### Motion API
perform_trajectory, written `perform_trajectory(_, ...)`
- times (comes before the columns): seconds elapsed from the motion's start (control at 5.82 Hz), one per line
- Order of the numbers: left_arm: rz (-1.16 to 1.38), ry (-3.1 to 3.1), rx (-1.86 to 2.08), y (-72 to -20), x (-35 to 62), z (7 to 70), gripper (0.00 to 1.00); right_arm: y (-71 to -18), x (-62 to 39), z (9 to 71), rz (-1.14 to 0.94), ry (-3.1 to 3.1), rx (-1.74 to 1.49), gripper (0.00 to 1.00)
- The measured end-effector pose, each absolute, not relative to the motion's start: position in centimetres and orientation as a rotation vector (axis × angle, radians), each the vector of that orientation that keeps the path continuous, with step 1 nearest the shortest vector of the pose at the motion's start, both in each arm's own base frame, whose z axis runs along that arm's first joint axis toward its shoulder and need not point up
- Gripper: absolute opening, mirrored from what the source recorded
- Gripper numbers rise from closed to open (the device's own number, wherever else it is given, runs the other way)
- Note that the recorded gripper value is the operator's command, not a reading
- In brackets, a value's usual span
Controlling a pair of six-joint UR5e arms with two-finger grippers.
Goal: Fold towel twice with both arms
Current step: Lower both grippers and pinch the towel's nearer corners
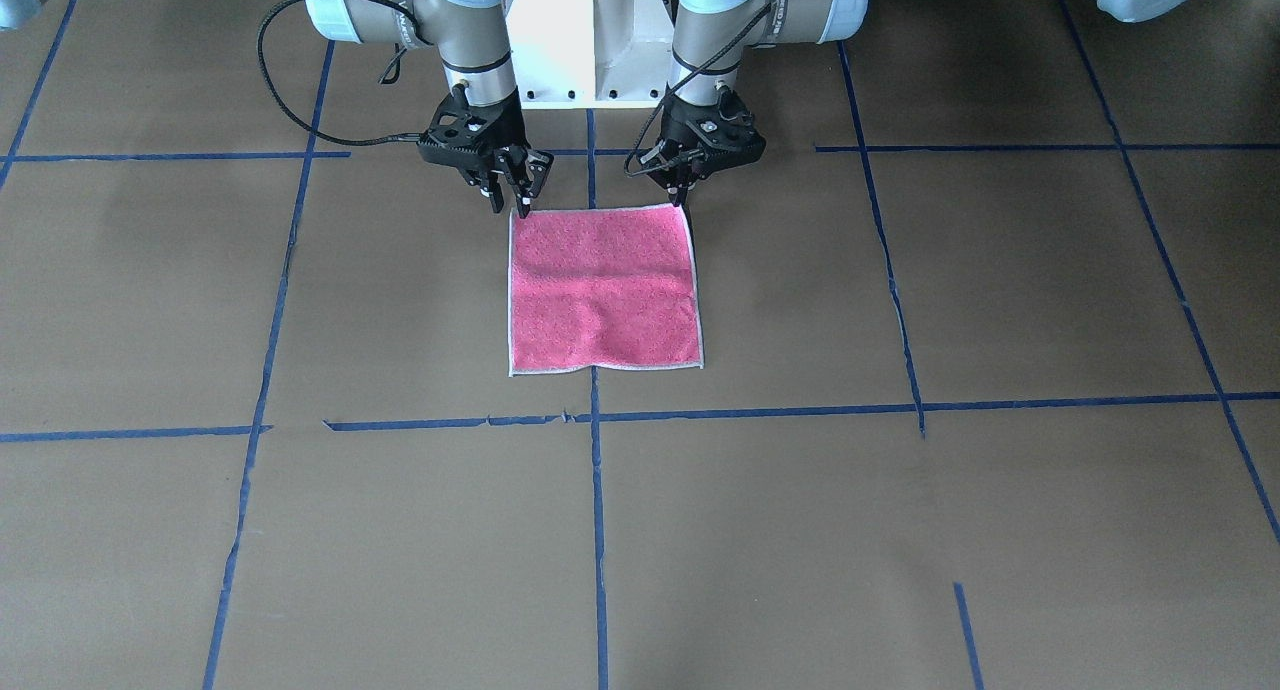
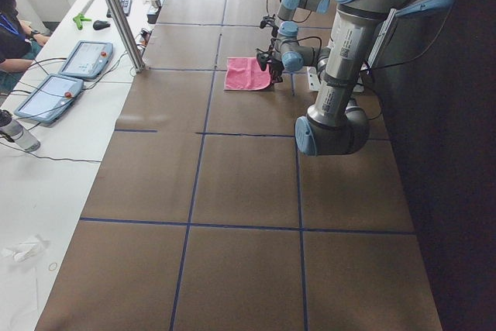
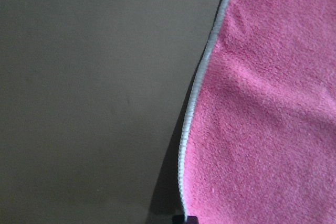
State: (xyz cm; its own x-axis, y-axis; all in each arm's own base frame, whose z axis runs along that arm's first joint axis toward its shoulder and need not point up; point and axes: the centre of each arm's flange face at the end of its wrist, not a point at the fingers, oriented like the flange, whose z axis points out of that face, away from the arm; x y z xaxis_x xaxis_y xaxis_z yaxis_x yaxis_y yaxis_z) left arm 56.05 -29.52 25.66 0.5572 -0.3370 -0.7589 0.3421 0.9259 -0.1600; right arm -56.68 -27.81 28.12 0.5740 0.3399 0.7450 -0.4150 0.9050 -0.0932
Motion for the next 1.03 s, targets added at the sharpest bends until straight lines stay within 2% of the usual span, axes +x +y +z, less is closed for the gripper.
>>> perform_trajectory(0.17,-0.401,0.894,0.006,-29.51,56.05,25.67,0.0,-27.77,-56.76,28.15,0.444,-0.851,0.096,0.4)
perform_trajectory(0.34,-0.4,0.894,0.006,-29.49,56.04,25.65,0.0,-27.76,-56.79,28.12,0.445,-0.851,0.096,0.31)
perform_trajectory(0.52,-0.4,0.894,0.006,-29.48,56.05,25.65,0.0,-27.74,-56.81,28.09,0.446,-0.852,0.096,0.29)
perform_trajectory(1.03,-0.4,0.892,0.006,-29.49,56.04,25.77,0.0,-27.8,-56.89,27.89,0.449,-0.854,0.101,0.3)
